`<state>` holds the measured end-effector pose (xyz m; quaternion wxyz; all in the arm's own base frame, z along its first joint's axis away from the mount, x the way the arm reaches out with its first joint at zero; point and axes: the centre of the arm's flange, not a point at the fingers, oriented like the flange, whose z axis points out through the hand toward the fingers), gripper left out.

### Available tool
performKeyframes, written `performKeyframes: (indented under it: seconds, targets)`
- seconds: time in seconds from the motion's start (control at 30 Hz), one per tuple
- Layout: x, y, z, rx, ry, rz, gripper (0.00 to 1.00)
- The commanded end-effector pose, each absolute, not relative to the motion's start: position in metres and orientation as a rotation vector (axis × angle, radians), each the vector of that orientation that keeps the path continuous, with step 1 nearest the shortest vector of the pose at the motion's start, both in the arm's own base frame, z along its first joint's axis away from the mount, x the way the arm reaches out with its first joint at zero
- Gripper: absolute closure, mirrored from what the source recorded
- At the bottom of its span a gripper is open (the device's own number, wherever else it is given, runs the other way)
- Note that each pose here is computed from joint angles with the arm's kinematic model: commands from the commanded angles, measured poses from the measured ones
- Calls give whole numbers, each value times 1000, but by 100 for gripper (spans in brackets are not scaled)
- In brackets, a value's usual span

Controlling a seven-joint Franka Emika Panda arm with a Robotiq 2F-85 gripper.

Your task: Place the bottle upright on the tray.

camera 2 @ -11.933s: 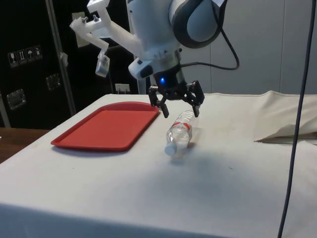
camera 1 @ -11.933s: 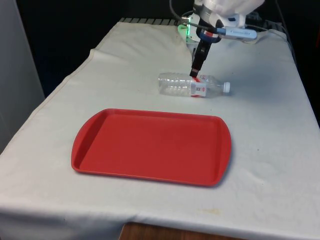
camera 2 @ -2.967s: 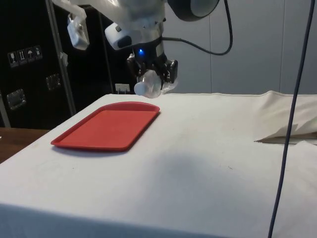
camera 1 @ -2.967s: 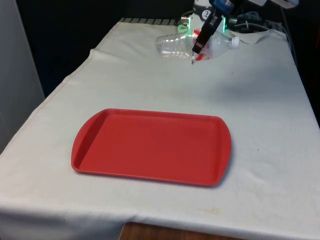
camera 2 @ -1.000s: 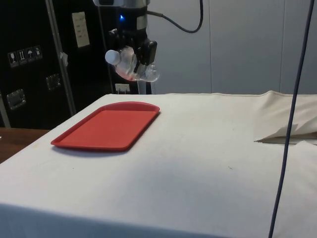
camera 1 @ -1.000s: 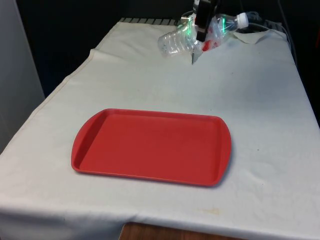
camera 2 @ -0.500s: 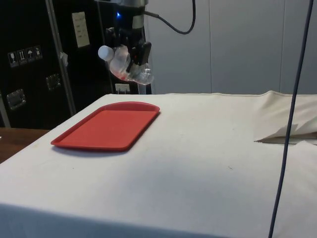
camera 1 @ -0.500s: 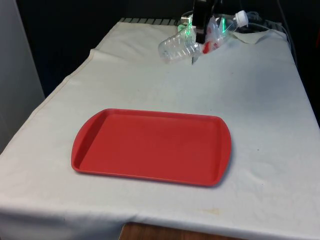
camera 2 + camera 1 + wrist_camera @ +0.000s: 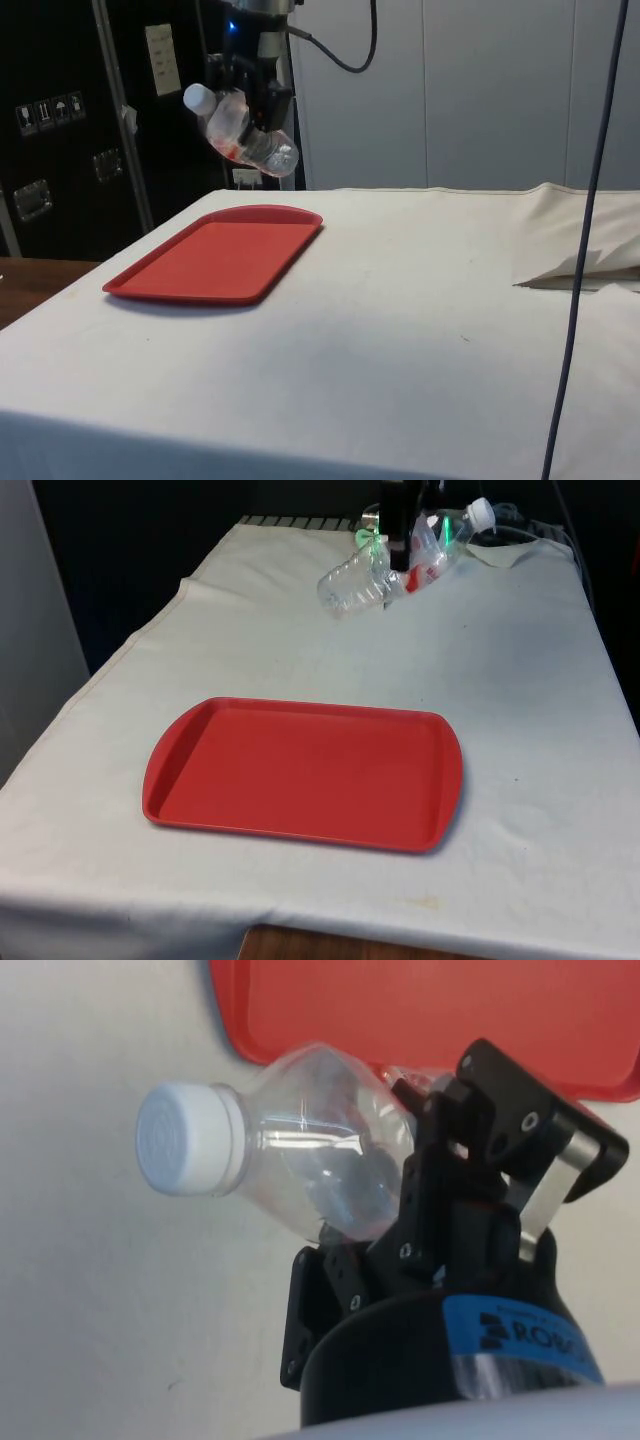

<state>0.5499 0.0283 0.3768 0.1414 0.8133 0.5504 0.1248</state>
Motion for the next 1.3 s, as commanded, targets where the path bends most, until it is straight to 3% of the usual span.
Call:
performKeyframes:
  seconds: [0.0,1.27]
  targets:
    - [551,29,377,2351,1590,391,65]
    - [577,28,381,2522,1308,698,65]
